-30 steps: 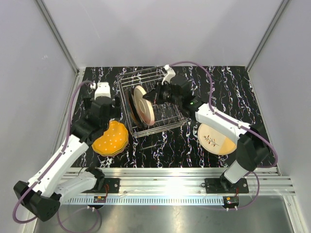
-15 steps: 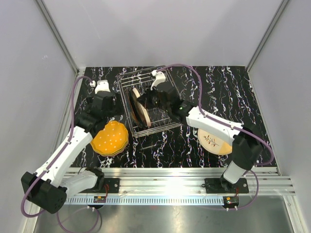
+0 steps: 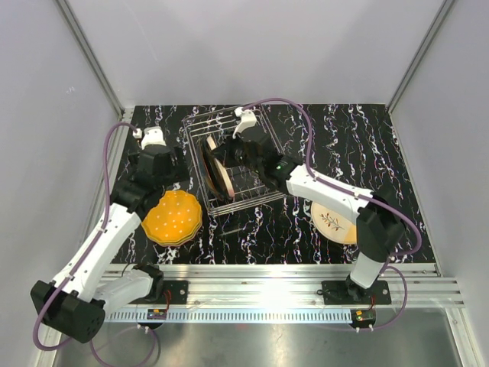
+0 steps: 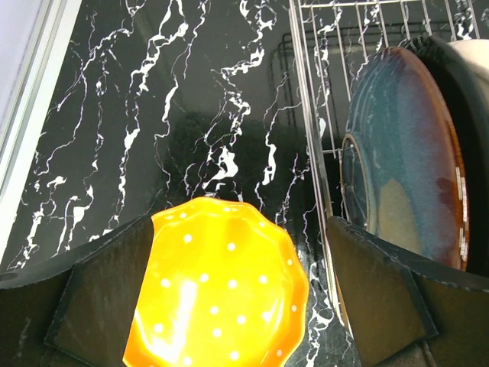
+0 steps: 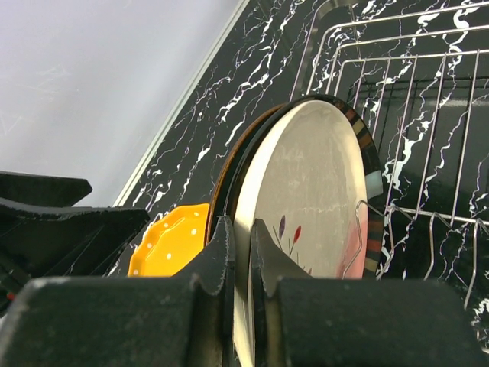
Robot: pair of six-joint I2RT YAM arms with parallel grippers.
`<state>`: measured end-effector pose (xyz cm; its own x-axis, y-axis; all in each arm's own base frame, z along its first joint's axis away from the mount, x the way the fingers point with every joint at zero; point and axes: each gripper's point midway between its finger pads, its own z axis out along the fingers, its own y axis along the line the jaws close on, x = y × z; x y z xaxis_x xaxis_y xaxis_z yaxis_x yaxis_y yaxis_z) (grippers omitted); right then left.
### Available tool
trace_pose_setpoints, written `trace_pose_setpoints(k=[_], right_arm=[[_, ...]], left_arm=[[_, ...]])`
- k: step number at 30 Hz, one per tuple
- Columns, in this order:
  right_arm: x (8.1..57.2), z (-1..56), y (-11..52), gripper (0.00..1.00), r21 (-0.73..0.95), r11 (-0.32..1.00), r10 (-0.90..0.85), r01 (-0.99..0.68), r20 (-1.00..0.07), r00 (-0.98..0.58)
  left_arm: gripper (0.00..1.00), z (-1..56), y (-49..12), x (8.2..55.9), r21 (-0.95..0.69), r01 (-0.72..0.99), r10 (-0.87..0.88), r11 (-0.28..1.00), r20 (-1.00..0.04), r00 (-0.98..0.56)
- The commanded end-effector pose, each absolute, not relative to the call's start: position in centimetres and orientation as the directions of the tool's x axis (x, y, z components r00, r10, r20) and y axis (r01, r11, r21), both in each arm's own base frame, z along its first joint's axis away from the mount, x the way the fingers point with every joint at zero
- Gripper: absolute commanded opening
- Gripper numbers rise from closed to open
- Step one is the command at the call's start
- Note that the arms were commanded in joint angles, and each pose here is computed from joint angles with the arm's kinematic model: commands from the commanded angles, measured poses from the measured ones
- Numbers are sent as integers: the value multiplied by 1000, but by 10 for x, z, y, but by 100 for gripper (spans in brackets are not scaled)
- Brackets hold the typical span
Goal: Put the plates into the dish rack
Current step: Insert the plate into the dish rack
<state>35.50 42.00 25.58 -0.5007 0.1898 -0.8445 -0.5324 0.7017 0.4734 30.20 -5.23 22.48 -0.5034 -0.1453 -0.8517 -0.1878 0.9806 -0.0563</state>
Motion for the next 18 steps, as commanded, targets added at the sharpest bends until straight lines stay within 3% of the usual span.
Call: trace_pose_setpoints(k=[1,6,12,18], right_arm=[[342,309,422,0,453,636,205,-625,-880,-428],[328,389,411,0,496,569,306,-656,-868,-391],[330,401,405,0,521,574,324,-631,-853,-409],[326,409,405,0,603,481,369,-637,-798,-476]], left_arm=[[99,228,-54,308,-73,-173,-149,982,-863,-482],[99,231,-52,310,-69,-168,-142,983,-867,-478],[99,234,-48,307,-69,-165,-140,984,-873,-468],[99,231,-43,302,-74,-169,-146,983,-874,-464]])
